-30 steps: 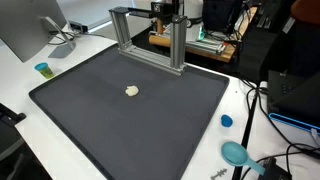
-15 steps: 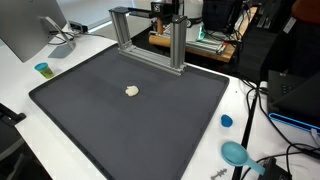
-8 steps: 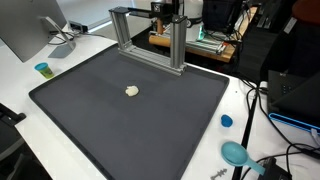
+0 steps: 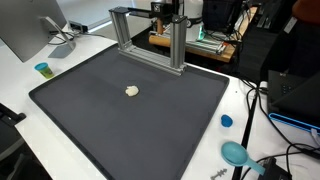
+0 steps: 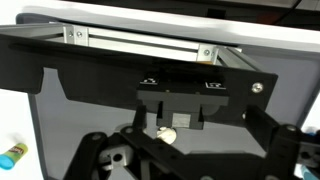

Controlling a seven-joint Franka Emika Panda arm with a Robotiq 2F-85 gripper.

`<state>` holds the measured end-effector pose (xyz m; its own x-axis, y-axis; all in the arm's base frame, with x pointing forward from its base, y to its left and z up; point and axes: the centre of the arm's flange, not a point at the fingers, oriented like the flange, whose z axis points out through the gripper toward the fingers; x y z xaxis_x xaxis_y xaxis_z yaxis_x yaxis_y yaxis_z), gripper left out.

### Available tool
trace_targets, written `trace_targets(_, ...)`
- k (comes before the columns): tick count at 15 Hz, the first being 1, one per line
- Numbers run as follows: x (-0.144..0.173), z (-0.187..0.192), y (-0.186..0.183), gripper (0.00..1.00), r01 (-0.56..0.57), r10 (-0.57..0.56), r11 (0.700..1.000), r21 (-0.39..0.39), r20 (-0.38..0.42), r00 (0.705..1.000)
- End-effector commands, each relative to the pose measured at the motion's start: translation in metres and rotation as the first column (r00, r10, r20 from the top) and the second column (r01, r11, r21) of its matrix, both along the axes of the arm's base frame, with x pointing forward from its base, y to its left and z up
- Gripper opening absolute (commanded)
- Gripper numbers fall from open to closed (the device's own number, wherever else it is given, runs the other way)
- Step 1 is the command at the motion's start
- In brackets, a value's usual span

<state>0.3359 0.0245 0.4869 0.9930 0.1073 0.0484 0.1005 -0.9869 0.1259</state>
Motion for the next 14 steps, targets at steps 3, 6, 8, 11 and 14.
trace_targets(3, 0.000, -0.017, 0.004, 1.00, 0.055, -0.059, 0.998, 0.044, 0.086, 0.995)
trace_targets(6, 0.003, -0.014, 0.002, 1.00, 0.048, -0.049, 0.999, 0.022, 0.059, 0.997)
trace_targets(8, 0.003, -0.017, 0.002, 1.00, 0.055, -0.056, 0.998, 0.022, 0.056, 0.997)
trace_targets(11, 0.007, -0.022, 0.003, 1.00, 0.050, -0.053, 0.998, 0.037, 0.072, 0.996)
trace_targets(14, 0.011, -0.025, -0.002, 1.00, 0.045, -0.047, 0.998, 0.039, 0.060, 0.997)
